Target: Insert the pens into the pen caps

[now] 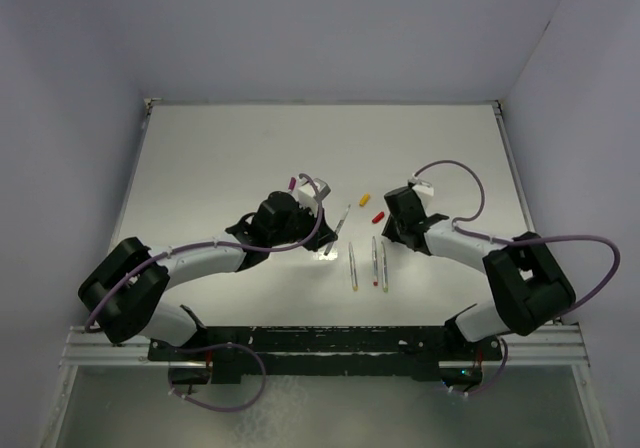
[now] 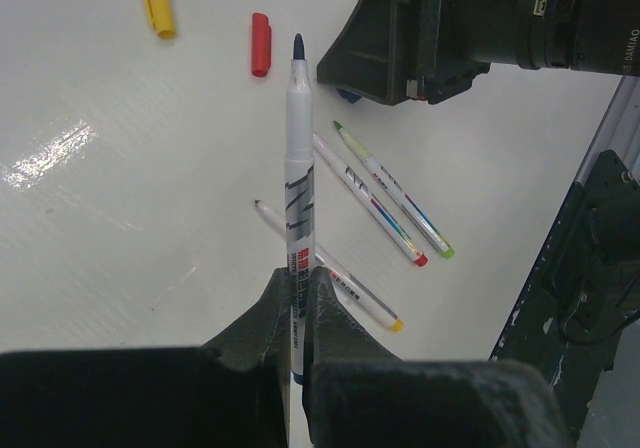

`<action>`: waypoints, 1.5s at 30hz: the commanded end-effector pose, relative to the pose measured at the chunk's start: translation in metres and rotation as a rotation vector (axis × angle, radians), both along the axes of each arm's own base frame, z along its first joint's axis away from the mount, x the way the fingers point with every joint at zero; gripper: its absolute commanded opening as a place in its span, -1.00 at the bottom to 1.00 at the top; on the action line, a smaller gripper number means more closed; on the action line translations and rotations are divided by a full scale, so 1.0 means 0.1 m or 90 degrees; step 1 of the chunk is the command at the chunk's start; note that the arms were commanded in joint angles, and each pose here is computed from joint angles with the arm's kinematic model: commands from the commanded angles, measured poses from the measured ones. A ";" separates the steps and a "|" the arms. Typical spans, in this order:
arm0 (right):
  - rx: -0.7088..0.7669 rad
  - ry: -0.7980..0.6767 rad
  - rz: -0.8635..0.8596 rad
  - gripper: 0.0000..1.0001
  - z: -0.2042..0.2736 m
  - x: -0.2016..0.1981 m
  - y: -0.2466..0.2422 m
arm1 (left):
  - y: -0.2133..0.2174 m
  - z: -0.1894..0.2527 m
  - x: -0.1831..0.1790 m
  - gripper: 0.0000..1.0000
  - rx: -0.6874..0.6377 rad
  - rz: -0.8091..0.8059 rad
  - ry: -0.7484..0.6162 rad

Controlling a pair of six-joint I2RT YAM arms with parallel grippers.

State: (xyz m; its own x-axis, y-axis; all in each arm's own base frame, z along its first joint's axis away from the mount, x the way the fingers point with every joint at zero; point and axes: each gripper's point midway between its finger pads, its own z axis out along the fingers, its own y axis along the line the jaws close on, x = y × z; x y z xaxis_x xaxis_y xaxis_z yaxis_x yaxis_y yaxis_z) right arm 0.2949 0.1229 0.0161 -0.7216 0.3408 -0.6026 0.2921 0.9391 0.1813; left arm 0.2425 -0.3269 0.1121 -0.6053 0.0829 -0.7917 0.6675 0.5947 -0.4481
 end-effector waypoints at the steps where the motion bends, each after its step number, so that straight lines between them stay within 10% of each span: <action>1: -0.041 0.117 -0.015 -0.33 -0.33 -0.39 -0.15 | -0.11 0.27 0.07 -1.00 -0.046 -0.007 -0.034; 25: -0.077 0.186 0.003 -0.55 -0.47 -0.48 -0.12 | -0.08 0.27 0.11 -1.00 -0.043 -0.003 -0.041; 30: -0.071 0.188 0.008 -1.00 -0.51 -0.50 -0.10 | -0.07 0.25 0.11 -1.00 -0.041 -0.003 -0.040; 45: -0.094 -0.027 0.041 -1.00 0.64 0.03 -0.12 | -0.10 0.32 0.16 -1.00 -0.044 -0.003 -0.057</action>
